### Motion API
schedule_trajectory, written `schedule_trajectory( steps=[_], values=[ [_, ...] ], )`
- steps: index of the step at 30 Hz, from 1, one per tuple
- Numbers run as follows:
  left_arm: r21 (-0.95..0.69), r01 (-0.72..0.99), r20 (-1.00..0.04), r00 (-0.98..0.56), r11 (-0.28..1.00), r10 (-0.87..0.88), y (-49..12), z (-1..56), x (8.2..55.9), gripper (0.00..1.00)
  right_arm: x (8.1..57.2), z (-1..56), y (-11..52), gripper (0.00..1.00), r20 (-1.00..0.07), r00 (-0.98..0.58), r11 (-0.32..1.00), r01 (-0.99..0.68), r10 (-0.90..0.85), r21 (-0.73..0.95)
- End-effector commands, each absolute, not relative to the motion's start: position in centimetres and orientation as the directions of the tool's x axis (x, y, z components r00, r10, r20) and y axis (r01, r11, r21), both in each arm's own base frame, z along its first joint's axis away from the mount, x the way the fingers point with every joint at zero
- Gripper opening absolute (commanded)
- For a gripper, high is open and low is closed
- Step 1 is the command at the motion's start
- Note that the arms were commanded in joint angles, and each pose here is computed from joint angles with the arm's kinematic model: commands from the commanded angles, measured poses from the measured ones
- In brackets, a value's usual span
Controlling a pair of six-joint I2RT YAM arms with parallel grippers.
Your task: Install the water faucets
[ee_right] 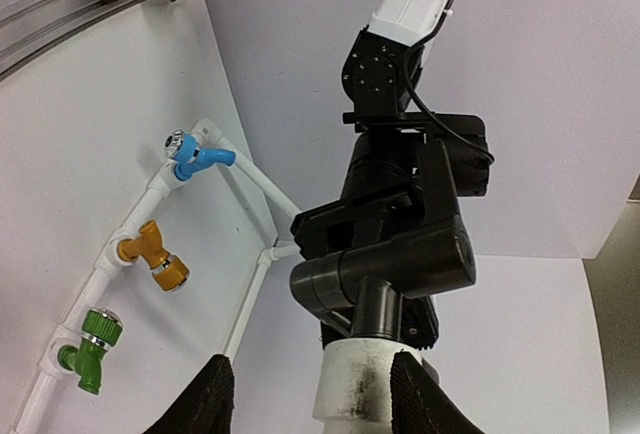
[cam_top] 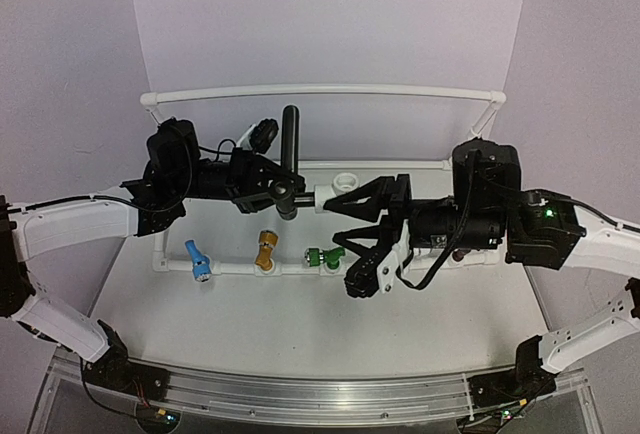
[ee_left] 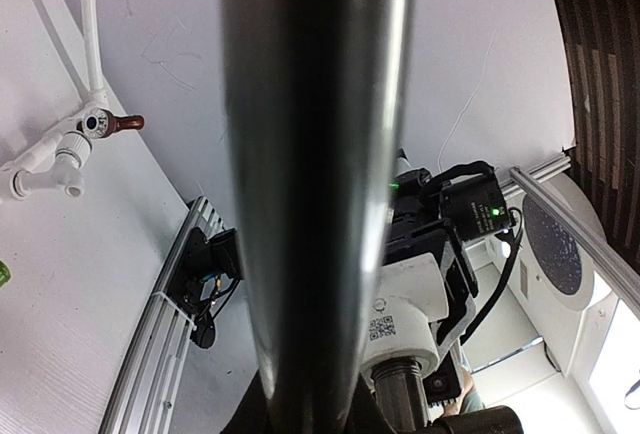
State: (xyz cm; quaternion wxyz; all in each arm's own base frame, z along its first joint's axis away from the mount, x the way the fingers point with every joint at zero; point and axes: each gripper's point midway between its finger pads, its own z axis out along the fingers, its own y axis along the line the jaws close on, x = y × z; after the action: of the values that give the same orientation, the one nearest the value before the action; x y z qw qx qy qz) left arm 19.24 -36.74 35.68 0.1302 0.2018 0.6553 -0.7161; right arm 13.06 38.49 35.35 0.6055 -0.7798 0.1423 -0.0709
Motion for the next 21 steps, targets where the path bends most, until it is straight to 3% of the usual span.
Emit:
schedule_trajectory(
  steps=[1,21],
  values=[
    [-0.788,0.575,-0.593,-0.805,-0.22,0.023,-35.5,41.1,17.6,0.0,14.4,39.1,38.9,0.51,-0.074,0.929,-0.117,-0.124,-0.363,-0.985],
    [-0.722,0.633,-0.674,-0.735,-0.279,0.076,-34.4,42.3,14.9,0.0,17.1,39.1,39.3,0.52,-0.15,0.878,-0.073,-0.204,-0.454,-0.976]
  ],
)
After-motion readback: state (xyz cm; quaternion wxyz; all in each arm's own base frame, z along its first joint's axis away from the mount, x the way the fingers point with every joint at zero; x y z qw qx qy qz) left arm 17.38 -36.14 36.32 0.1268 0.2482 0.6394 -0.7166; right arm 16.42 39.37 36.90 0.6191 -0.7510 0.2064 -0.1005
